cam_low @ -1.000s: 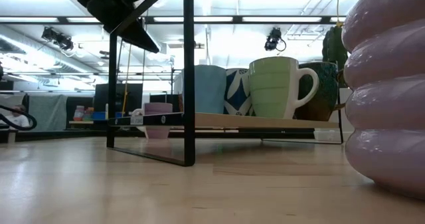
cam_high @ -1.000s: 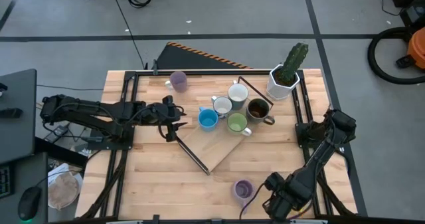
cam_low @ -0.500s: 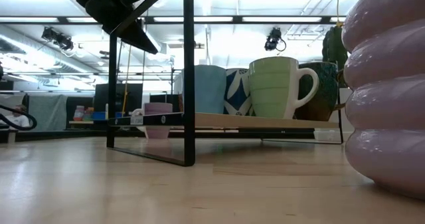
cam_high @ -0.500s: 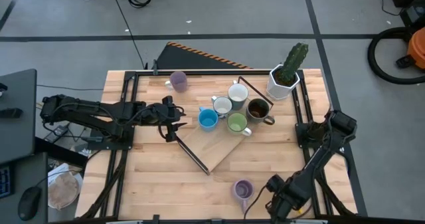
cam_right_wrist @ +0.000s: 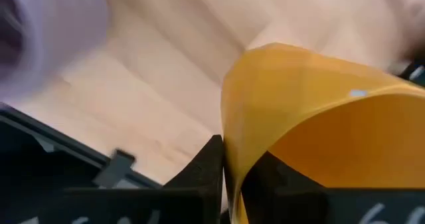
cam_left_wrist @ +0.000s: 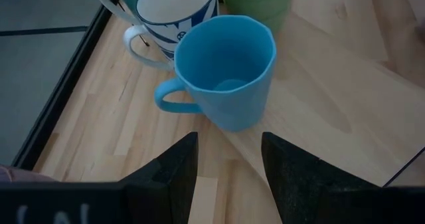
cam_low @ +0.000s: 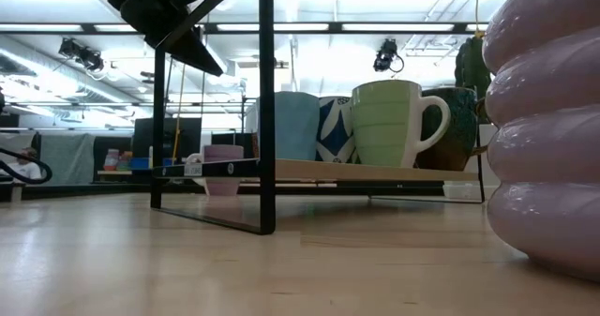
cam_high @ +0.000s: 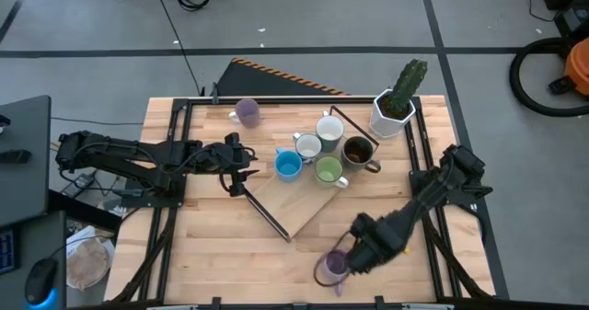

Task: Place coffee mugs
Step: Put the yellow mug on the shelf

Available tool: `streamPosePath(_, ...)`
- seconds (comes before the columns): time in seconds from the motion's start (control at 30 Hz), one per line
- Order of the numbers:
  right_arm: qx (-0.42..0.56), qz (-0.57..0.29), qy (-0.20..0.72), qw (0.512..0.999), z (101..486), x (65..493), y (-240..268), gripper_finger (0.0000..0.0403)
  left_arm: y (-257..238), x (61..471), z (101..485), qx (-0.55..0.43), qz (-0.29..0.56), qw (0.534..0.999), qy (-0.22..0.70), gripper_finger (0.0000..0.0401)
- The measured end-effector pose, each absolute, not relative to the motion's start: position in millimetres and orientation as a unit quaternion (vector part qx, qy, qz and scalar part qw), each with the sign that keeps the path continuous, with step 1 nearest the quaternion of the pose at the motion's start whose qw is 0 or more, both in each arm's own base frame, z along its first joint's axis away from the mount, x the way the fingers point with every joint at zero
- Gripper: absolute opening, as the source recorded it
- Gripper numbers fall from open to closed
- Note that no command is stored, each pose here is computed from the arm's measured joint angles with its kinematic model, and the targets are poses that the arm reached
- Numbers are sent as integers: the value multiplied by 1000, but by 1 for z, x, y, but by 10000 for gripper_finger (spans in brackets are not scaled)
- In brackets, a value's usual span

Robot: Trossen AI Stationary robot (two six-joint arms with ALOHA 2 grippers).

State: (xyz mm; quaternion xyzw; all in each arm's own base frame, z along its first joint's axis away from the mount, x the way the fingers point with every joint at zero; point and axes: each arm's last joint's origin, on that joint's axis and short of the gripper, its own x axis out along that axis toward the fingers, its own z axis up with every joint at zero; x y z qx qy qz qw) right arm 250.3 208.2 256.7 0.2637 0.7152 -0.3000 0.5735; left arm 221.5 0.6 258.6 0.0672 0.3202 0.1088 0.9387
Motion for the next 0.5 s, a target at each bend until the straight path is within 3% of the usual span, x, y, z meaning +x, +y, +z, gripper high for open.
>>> streamPosePath(0.23,276,-276,653,649,290,287,177,37,1,221,259,67,109,939,320,172)
streamPosePath(0.5,297,-227,619,691,288,321,151,38,1,222,259,67,109,939,320,172)
